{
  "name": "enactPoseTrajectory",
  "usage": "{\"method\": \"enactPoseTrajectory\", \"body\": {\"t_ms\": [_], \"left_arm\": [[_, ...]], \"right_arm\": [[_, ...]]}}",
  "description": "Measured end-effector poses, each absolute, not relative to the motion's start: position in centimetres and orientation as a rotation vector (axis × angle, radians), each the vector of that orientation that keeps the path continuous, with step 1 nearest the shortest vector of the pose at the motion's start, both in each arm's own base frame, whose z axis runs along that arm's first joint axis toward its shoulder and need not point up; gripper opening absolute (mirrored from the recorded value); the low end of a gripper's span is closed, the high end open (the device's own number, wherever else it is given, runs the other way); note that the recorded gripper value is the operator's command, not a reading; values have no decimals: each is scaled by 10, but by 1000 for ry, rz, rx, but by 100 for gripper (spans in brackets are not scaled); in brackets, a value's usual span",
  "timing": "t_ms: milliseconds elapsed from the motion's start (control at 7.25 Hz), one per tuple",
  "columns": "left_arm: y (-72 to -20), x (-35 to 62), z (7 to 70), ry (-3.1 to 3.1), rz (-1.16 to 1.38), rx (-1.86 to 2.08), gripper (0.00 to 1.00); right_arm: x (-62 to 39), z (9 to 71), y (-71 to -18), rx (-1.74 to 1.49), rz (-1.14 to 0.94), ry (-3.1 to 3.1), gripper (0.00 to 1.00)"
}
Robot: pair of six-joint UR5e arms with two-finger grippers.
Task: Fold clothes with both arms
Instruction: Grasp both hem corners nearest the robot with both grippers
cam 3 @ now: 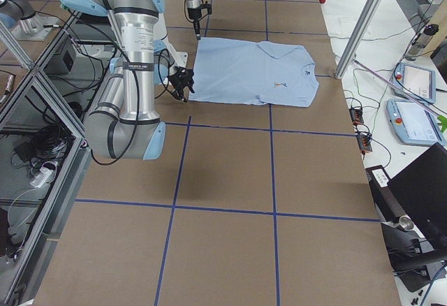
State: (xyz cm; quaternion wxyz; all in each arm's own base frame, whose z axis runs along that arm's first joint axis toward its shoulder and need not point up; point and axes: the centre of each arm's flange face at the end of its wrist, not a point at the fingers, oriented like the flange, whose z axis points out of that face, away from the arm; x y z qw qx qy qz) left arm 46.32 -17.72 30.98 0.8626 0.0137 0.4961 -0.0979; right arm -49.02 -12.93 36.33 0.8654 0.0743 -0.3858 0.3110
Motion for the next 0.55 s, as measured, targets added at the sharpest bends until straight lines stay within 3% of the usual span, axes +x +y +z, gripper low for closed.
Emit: {"method": "enactPoseTrajectory", "body": {"t_ms": [138,552], "left_arm": [[-177,463,310,1040,-205,29,0],[-177,463,309,1042,-205,29,0]], "right_arm": [[-491,365,-129,157,651,-806,39],[-492,366,-131,163,656,-809,39]]}}
